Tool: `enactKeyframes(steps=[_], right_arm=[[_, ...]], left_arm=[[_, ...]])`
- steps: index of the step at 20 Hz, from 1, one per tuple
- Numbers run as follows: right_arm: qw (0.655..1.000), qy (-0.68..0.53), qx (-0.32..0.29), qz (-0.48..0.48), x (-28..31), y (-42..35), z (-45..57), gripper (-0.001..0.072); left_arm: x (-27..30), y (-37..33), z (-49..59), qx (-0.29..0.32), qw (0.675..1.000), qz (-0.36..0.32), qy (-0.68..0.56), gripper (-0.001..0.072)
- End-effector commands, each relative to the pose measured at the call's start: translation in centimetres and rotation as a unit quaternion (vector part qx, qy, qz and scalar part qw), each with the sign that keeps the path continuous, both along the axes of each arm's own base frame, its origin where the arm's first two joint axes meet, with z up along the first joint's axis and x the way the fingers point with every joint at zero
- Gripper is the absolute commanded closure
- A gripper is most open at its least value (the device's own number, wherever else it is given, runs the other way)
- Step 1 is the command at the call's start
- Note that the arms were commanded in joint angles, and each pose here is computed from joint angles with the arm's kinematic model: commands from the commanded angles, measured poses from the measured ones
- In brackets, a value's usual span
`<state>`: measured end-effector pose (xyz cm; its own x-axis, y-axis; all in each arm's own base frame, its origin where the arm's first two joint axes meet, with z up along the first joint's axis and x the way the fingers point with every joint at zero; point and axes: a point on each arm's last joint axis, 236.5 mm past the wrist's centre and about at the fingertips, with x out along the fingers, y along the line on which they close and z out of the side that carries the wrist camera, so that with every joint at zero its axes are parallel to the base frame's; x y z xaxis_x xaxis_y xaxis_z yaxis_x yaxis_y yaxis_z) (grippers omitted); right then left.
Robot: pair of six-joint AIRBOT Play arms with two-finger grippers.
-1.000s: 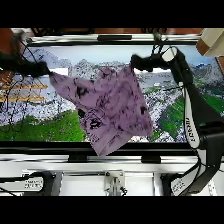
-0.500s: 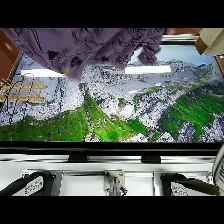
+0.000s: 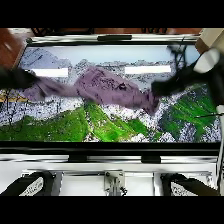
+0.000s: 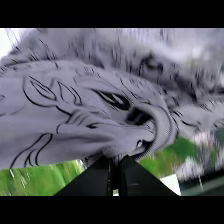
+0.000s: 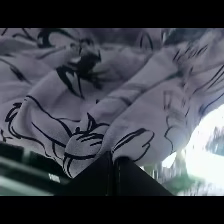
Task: Fold the shirts.
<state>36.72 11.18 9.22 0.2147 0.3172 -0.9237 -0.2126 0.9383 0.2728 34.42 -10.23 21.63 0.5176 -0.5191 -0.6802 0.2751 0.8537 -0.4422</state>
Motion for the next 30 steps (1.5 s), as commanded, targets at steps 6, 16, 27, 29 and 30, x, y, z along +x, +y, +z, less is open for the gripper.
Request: enactKeyframes(steps=[6,16,27,29,30], right_arm=[[0.966,0.231,-0.117,0.003,-11.6,-5.5,-12.0,0.0637],[0.976,0.141,-0.165,-0.024,-10.9,-8.3,-7.9,0.0317],[0.988,0.043,0.13,-0.066,-6.1,6.1,-0.3,0.0244],[0.991,0.074,0.108,-0.015,-7.6,10.3,-3.0,0.0244],[0.99,0.095,0.098,0.017,-8.9,12.9,-4.6,0.0241]], left_arm=[[-8.6,-8.8,-11.6,0.019,0.973,-0.166,0.157,0.0653],[-5.9,-8.3,-13.4,0.064,0.979,-0.145,0.125,0.0653],[-7.2,-4.9,-19.8,0.187,0.942,-0.193,0.202,0.0653],[-8.9,-2.6,-20.7,0.225,0.923,-0.198,0.242,0.0653],[-9.9,-2.1,-21.3,0.225,0.917,-0.2,0.261,0.0653]])
